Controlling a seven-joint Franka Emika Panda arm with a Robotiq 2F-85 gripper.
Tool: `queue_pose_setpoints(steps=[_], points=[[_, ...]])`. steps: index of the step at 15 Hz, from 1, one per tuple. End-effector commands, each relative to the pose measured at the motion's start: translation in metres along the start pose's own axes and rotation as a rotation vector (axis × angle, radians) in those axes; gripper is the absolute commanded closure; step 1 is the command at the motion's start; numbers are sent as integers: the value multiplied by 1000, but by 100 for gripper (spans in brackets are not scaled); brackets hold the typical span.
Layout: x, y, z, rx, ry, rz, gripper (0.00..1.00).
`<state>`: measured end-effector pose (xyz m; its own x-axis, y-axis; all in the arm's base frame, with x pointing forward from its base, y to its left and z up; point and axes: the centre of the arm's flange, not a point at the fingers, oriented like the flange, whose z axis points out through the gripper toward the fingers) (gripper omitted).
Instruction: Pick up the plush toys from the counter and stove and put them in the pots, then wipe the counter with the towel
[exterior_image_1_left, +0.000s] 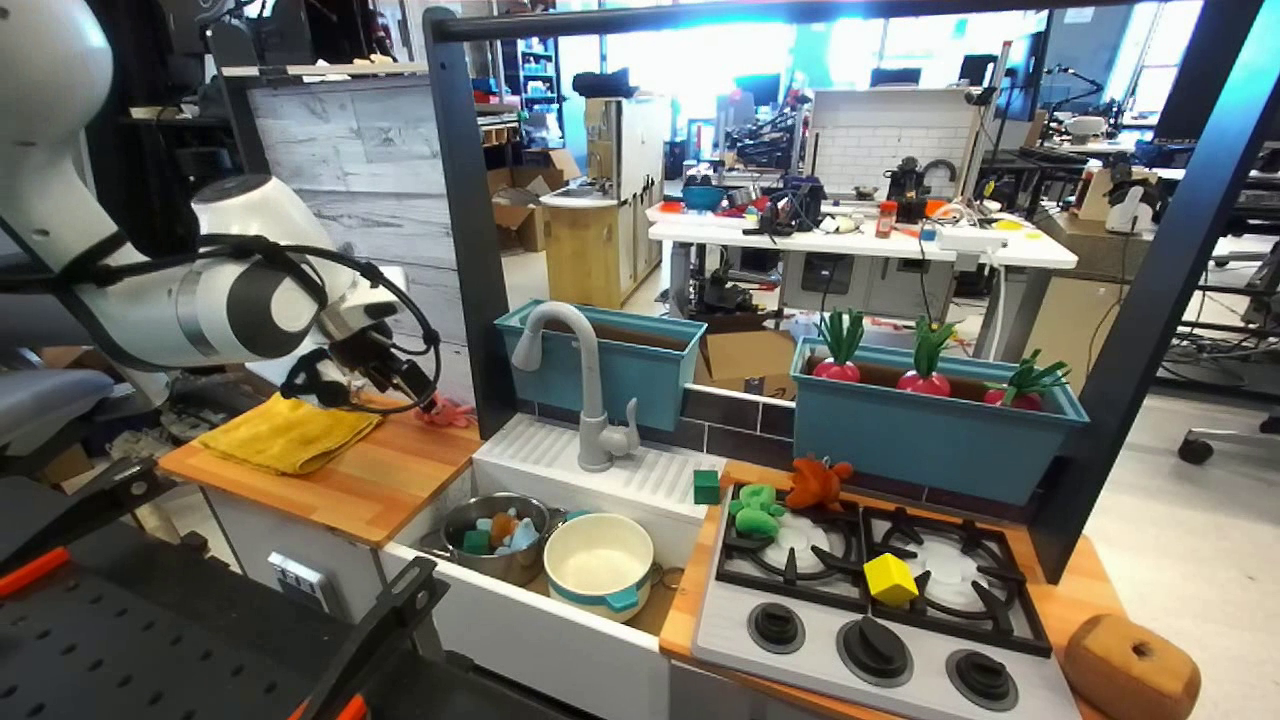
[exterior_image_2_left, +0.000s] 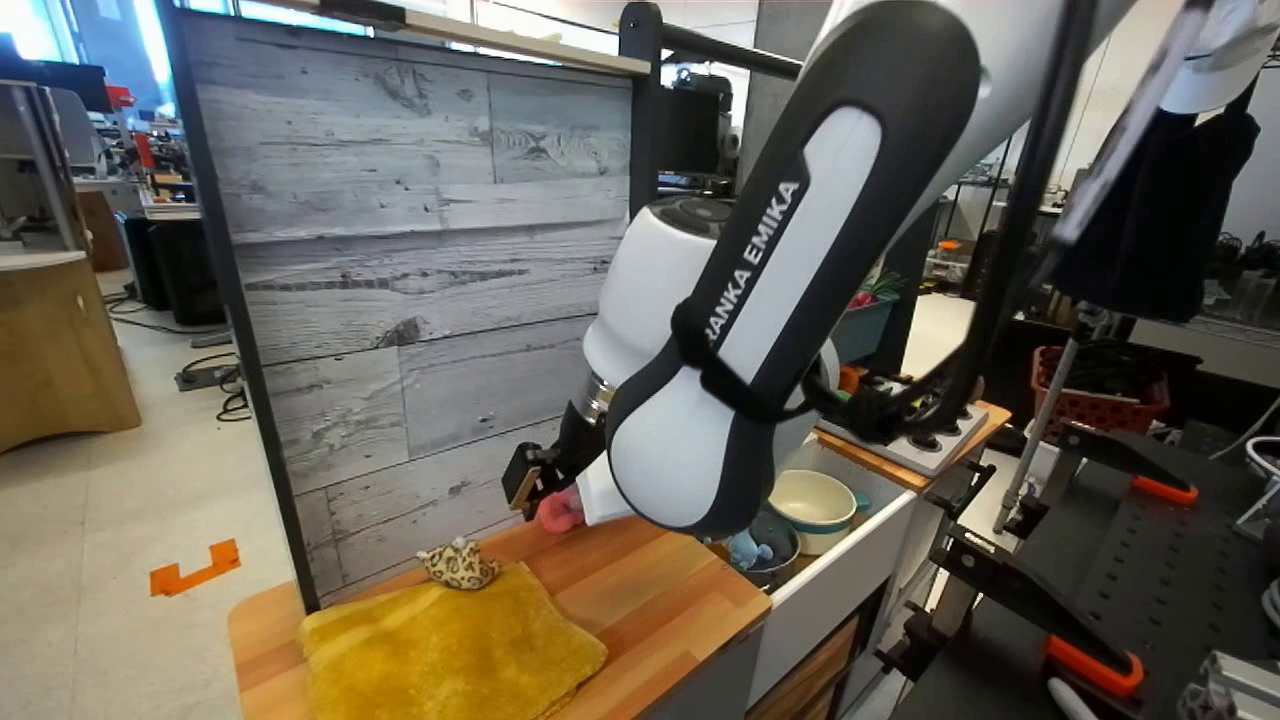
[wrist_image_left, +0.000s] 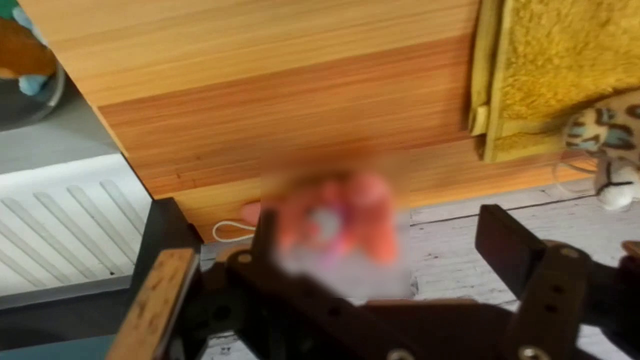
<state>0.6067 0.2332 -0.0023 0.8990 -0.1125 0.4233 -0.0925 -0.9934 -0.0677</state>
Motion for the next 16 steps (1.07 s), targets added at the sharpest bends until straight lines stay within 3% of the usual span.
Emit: queue_pose_setpoints(steps=[1,2,4,7,11,14,16], points=[[15,-17,43,-46,61,-68,0],[17,-17,48,-64,64,-76,25],[17,-17,53,-81,57,-86,33],[16,-15,52,-94,3,-65,56],[7,-5,16,-155,-162,-3,79],[-7,23,-22,-242,-274,38,97],[-15,59,-35,-287,-348,104,94]])
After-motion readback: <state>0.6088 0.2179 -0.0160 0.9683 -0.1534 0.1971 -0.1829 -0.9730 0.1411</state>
